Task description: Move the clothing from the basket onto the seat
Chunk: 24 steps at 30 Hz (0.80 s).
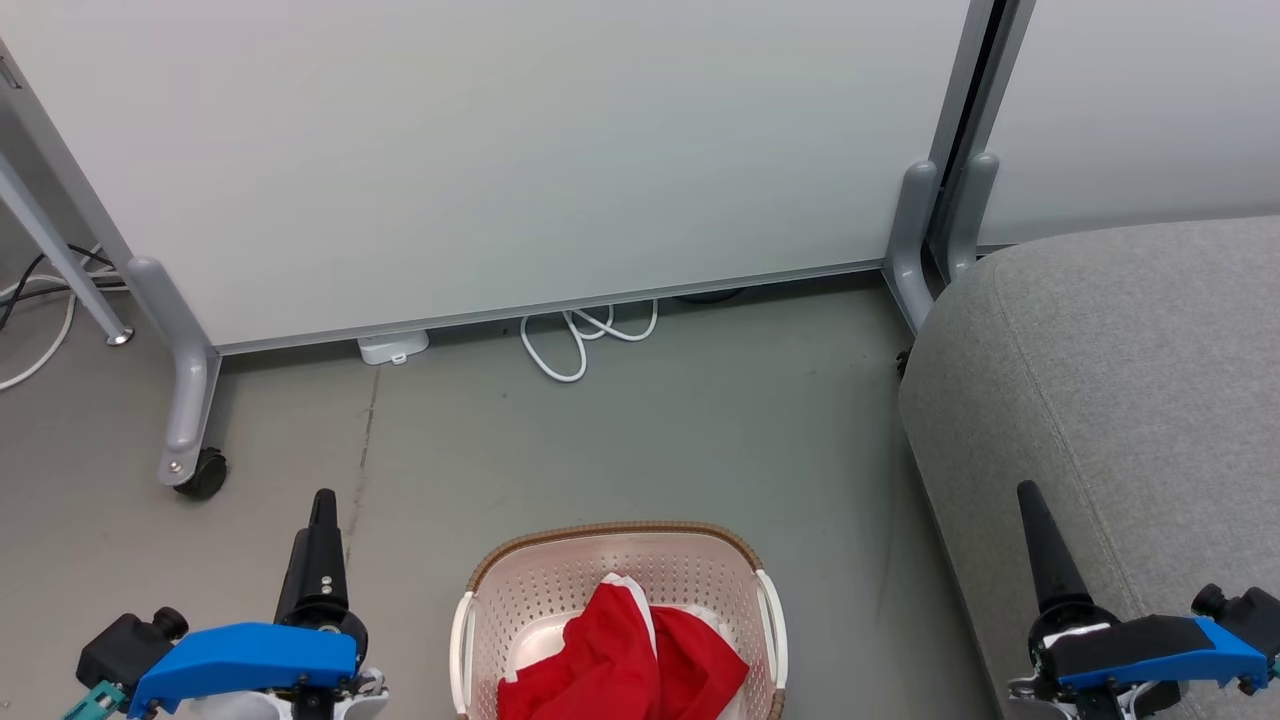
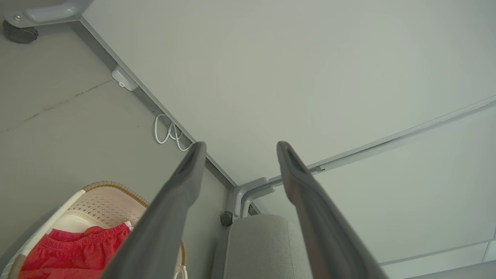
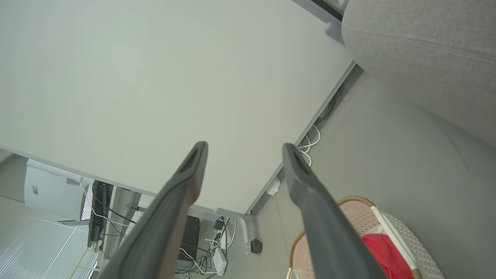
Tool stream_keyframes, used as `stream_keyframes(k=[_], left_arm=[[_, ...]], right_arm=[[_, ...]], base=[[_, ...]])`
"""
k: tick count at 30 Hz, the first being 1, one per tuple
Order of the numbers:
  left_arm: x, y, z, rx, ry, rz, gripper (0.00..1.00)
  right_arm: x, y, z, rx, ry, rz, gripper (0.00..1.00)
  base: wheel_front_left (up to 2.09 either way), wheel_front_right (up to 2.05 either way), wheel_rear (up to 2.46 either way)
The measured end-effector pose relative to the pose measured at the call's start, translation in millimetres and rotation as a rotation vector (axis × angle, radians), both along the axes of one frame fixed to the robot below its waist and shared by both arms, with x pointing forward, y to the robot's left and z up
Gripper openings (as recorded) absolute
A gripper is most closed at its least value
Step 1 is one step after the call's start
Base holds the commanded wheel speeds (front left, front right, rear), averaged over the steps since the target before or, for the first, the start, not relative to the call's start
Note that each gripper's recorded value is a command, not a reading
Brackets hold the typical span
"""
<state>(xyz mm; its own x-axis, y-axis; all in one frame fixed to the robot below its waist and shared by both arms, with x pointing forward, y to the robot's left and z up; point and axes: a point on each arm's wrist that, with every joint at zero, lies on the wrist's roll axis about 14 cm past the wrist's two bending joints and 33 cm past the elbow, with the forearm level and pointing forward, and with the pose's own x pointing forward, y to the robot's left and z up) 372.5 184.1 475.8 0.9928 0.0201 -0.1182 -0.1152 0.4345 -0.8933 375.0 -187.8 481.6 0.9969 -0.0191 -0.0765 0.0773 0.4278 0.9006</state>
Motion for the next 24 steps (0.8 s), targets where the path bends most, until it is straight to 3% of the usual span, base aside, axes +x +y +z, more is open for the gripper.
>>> stream_keyframes(k=[14, 24], left_arm=[[1, -11, 7, 0.331, -0.032, -0.067, 1.0], [2, -17, 14, 0.481, -0.072, -0.094, 1.0]], right_arm=[[2, 5, 11, -0.248, -0.041, 0.026, 1.0], [2, 7, 17, -0.381, -0.071, 0.032, 1.0]], base=[[0.0, 0.0, 0.0], [0.0, 0.0, 0.0]])
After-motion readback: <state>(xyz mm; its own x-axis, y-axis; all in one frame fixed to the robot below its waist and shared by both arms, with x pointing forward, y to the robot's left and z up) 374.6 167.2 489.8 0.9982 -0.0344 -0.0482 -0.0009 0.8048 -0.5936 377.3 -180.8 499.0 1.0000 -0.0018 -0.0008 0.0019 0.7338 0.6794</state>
